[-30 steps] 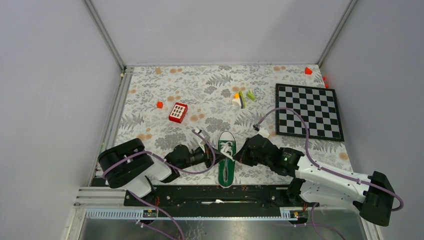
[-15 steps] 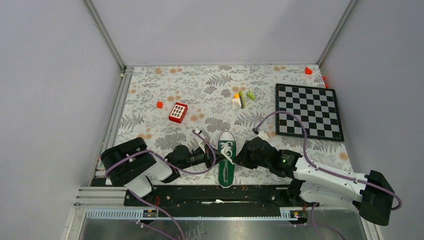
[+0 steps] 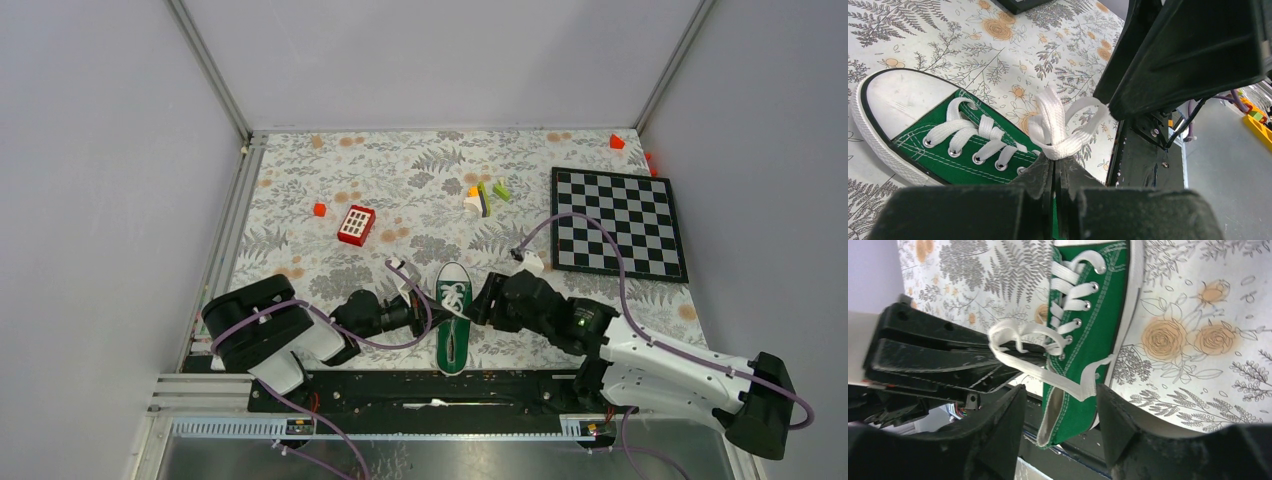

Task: Tie the shoes
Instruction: Cross the shoelace with the shoelace.

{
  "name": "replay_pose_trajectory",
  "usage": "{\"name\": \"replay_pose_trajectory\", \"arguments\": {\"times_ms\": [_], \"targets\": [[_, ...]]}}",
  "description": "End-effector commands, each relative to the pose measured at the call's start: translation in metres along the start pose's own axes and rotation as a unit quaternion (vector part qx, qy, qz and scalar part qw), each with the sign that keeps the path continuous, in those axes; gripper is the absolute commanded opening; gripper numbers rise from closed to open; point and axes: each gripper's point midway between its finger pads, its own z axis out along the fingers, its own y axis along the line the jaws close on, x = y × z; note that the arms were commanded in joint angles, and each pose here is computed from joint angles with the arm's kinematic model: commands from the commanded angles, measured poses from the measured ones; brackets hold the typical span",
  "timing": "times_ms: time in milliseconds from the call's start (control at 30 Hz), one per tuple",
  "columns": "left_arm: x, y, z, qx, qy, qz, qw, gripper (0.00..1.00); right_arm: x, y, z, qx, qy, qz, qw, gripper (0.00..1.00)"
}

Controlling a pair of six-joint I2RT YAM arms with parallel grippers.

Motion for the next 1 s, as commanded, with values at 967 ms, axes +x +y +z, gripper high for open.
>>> {"name": "replay_pose_trajectory", "arguments": {"times_ms": [967], "targets": [[-0.024,-0.024,0.006,0.056,-0.036,0.021,0.998,0.00,-0.036,0.056,-0.001,-0.054,-0.045,-0.064,0.995,0.79]]}}
